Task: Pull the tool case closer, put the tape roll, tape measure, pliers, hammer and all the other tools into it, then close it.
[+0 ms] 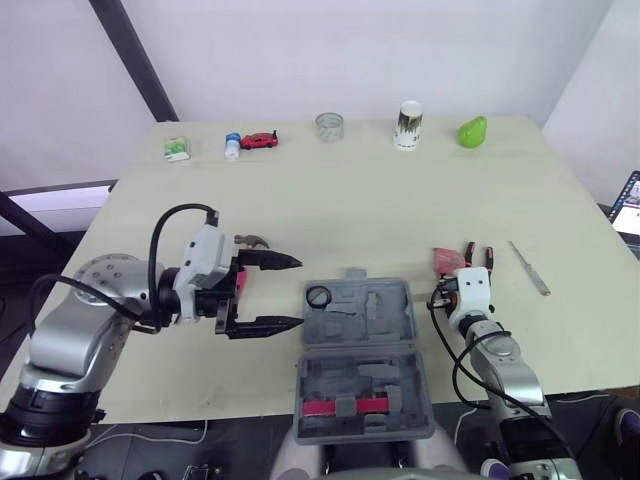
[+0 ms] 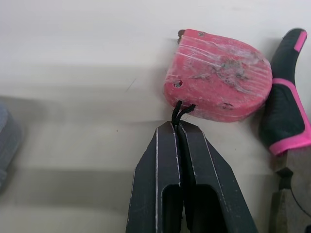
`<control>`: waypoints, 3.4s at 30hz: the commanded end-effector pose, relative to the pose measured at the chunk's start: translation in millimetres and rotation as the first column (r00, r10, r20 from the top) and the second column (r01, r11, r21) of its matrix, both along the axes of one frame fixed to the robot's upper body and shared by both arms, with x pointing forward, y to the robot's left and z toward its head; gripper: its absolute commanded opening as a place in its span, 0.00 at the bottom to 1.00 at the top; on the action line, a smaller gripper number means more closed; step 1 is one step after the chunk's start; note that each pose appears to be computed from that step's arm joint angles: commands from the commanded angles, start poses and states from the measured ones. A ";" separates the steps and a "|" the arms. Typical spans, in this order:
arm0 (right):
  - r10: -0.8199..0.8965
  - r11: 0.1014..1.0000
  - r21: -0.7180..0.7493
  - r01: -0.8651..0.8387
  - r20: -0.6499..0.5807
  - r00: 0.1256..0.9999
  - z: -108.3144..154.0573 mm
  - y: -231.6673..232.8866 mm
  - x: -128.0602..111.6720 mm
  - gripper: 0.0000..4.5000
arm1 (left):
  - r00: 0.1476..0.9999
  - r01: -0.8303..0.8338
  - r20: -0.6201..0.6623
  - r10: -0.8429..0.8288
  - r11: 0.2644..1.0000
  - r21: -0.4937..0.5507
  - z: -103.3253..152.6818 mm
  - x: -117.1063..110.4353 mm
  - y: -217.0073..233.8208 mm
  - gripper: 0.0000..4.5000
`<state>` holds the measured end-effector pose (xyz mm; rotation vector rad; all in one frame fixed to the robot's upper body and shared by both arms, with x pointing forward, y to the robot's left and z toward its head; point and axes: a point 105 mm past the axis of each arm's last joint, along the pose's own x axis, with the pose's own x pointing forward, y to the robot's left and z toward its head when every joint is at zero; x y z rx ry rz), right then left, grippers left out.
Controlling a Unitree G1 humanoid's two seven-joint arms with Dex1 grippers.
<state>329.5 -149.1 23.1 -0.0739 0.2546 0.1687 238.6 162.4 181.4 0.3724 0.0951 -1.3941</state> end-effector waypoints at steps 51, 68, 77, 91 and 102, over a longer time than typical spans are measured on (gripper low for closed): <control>0.503 0.863 0.060 -0.501 -0.187 0.844 -8.9 -6.1 -162.4 0.13 | 0.977 0.212 -0.007 -0.212 0.977 0.008 3.2 -29.8 -16.4 1.00; 0.619 0.780 0.031 -0.626 -0.195 0.761 15.5 -37.3 -175.4 0.99 | 0.980 0.201 0.008 -0.201 0.980 0.011 -0.4 -27.5 -12.2 1.00; 0.780 0.595 -0.145 -0.791 -0.134 0.611 43.8 -60.1 -135.5 0.99 | 0.980 0.199 0.023 -0.199 0.980 0.007 -0.6 -27.0 -12.2 1.00; 0.939 0.118 -0.200 -0.973 -0.297 0.175 37.4 -33.4 -79.4 0.99 | 0.990 0.143 0.015 -0.142 0.990 -0.008 -1.6 -37.0 -6.2 1.00; 0.903 -0.050 -0.252 -0.966 -0.426 0.065 14.5 -27.7 -59.2 0.99 | 0.995 0.099 0.020 -0.099 0.995 -0.006 -1.4 -41.8 -2.8 1.00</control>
